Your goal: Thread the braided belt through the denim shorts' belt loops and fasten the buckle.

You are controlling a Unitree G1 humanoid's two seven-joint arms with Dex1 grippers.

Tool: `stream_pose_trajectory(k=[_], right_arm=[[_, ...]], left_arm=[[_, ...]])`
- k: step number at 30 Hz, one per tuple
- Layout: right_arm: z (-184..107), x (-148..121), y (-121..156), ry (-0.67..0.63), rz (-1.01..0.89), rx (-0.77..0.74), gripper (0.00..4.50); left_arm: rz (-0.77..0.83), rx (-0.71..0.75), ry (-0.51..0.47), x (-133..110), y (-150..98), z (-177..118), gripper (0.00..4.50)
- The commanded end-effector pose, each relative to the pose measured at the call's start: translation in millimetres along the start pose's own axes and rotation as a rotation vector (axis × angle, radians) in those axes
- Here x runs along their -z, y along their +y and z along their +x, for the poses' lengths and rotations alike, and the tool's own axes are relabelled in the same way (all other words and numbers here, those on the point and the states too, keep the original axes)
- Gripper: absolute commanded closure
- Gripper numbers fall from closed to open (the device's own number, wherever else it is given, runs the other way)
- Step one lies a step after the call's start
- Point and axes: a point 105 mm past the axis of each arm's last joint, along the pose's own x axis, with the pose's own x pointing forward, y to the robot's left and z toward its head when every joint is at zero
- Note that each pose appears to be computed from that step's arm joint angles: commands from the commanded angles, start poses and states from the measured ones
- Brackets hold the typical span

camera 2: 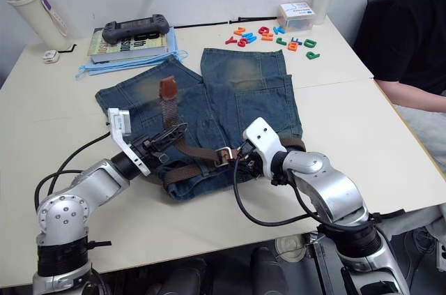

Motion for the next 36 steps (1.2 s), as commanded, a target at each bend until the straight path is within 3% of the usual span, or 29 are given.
stream_pose_trajectory(k=[1,3,4,28,36], right_arm=[[-4,-12,-4,-0.049,-0.032,0.019,3.44],[-4,-12,-4,-0.053,-0.034,0.019,4.39],[-3,-12,-4,-0.055,-0.035,0.018,4.47],[-4,-29,7,-0.099,-0.080,0.017,4.47],[1,-24,15,-0.087,-0.063,-0.008,4.47]], left_arm=[[0.028,0.053,-0.036,-9,-15,1,4.50],[0.029,0.052,-0.034,-9,-15,0,4.50],[0.029,0.052,-0.033,-9,-14,0,4.50],[0.031,0.051,-0.024,-8,-9,-3,4.50],[0.031,0.047,-0.023,-9,-8,-2,4.50]])
